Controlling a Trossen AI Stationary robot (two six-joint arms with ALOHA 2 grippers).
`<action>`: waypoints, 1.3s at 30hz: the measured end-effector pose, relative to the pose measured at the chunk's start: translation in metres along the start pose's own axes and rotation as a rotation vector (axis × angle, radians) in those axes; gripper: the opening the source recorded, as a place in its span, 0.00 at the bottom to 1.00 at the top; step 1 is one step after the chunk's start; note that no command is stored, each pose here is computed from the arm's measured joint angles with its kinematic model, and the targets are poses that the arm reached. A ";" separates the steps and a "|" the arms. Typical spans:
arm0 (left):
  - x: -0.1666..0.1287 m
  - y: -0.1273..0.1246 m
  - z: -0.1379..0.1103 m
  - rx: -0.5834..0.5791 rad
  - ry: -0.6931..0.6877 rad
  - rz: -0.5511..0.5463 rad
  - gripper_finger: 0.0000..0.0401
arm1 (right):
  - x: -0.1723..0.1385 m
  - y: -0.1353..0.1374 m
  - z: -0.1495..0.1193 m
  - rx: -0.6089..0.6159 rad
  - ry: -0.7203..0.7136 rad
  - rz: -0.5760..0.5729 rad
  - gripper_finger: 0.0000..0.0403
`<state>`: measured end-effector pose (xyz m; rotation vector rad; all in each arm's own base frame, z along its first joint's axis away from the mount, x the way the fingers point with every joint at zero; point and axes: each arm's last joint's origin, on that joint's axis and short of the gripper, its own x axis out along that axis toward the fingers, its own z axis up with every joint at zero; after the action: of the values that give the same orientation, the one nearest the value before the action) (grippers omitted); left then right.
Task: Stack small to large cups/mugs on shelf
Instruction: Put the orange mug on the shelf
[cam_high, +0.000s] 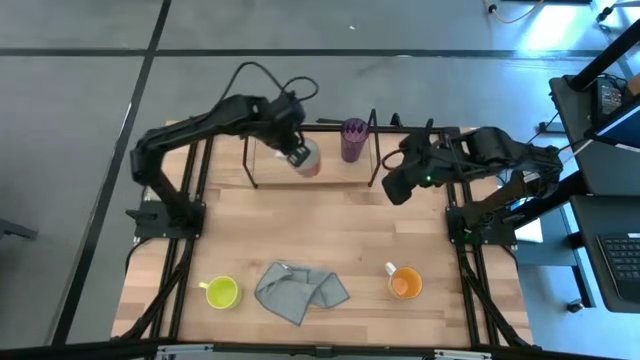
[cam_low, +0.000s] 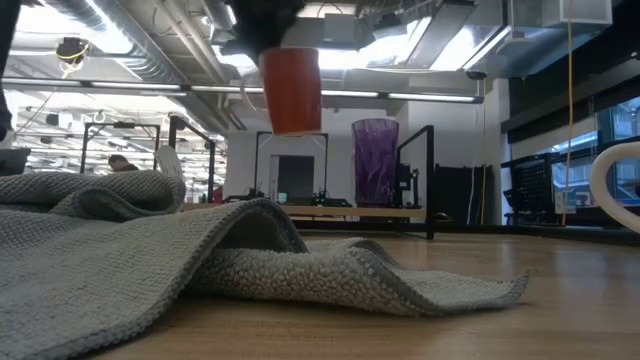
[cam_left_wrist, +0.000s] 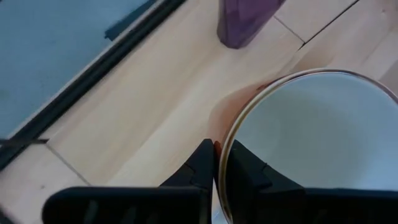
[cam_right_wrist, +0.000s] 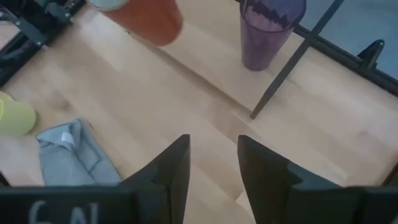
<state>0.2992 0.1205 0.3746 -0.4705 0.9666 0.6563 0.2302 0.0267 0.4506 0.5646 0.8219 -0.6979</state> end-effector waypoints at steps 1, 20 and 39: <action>0.006 0.001 0.003 0.002 0.015 -0.006 0.04 | -0.001 0.001 -0.002 0.006 -0.001 0.005 0.34; 0.064 0.053 0.037 -0.133 0.041 0.025 0.04 | -0.015 0.022 -0.031 0.074 -0.047 0.049 0.34; 0.095 0.069 0.037 -0.141 0.139 0.064 0.05 | -0.007 0.031 -0.034 0.061 -0.041 0.029 0.34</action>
<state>0.3119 0.2220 0.3051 -0.6183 1.0741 0.7604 0.2338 0.0720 0.4433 0.6142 0.7545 -0.7076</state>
